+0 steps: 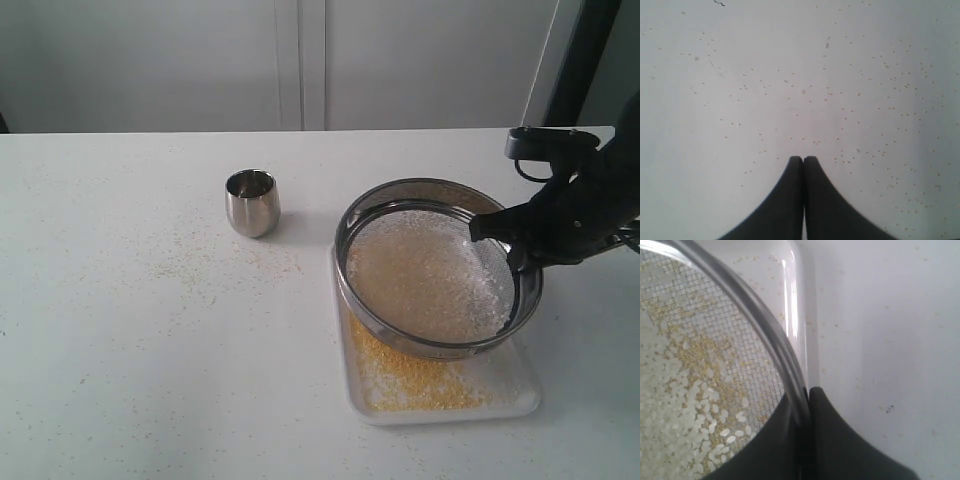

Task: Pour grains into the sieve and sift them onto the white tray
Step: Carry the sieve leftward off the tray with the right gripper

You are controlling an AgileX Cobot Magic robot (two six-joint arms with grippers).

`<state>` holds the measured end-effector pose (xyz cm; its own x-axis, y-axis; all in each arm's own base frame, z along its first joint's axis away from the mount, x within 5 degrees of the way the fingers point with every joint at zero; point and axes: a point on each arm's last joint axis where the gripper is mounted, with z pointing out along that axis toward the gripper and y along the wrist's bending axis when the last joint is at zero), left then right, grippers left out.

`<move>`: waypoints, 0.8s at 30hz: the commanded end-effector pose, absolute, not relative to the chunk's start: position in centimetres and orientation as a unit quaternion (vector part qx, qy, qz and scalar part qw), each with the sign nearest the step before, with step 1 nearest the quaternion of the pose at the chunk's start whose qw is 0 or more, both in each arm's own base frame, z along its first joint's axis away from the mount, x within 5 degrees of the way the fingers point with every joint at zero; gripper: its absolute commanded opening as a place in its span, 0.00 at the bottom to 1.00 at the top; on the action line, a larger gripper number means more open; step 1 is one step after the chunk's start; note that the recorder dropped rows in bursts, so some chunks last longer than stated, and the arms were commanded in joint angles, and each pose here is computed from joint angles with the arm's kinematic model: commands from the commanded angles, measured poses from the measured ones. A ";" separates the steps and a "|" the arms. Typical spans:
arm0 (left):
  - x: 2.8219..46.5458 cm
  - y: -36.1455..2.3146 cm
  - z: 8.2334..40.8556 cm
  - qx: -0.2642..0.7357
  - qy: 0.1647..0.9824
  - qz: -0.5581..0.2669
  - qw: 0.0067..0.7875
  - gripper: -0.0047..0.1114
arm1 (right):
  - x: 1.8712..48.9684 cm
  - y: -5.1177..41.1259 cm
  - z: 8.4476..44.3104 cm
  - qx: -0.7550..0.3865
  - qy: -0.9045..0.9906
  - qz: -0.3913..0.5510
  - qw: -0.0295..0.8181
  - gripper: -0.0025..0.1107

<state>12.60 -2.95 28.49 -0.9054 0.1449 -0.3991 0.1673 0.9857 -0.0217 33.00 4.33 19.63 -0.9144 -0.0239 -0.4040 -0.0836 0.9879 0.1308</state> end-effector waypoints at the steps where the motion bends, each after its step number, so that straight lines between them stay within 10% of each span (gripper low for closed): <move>1: 12.4 -2.9 28.5 0.080 0.976 -0.027 0.200 0.04 | 33.2 4.3 20.2 -0.007 0.972 0.085 0.219 0.02; 24: 12.4 -2.9 28.5 0.080 0.976 -0.027 0.200 0.04 | 33.5 6.3 22.2 -0.029 0.974 0.113 0.192 0.02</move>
<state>12.60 -2.95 28.49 -0.9054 0.1449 -0.3991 0.1673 0.9857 -0.0217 33.33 5.51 21.13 -0.9293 -0.0324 -0.3679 -0.1017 0.9801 0.1706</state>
